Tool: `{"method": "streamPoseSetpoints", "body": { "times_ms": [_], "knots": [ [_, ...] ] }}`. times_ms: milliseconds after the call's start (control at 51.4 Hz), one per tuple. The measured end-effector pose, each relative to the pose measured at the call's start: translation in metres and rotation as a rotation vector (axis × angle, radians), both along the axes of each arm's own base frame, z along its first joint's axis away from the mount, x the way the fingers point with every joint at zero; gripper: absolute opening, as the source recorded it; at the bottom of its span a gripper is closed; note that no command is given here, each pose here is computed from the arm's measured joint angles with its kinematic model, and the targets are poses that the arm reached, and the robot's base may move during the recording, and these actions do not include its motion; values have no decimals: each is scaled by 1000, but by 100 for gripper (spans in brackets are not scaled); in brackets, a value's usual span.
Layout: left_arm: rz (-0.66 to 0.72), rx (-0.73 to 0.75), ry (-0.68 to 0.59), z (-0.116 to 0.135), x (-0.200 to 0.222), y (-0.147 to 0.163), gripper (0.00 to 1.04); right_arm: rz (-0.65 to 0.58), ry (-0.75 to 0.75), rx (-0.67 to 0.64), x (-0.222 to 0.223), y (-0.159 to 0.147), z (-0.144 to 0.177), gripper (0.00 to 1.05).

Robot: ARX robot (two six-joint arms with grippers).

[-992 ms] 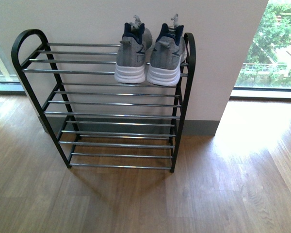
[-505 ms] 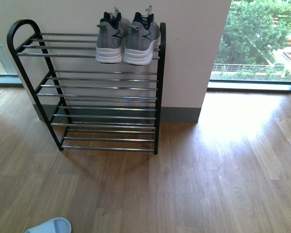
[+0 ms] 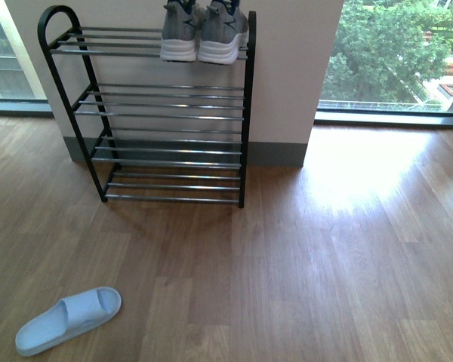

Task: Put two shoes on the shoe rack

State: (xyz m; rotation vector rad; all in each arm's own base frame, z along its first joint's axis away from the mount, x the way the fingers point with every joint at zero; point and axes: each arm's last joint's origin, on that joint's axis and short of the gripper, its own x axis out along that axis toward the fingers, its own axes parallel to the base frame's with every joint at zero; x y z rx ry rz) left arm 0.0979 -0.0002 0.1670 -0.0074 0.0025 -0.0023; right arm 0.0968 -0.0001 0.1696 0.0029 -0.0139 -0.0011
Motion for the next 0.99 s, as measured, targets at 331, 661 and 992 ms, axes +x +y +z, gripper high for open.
{"method": "streamPoseSetpoints", "body": {
  "times_ms": [331, 661, 992],
  "knots": [
    [-1, 0, 0, 0, 0, 0, 95, -3, 0, 0, 0, 0, 0, 95],
    [0, 0, 0, 0, 0, 0, 95, 0, 0, 0, 0, 0, 0, 95],
    [0, 0, 0, 0, 0, 0, 95, -2, -1, 0, 0, 0, 0, 95]
  ]
}}
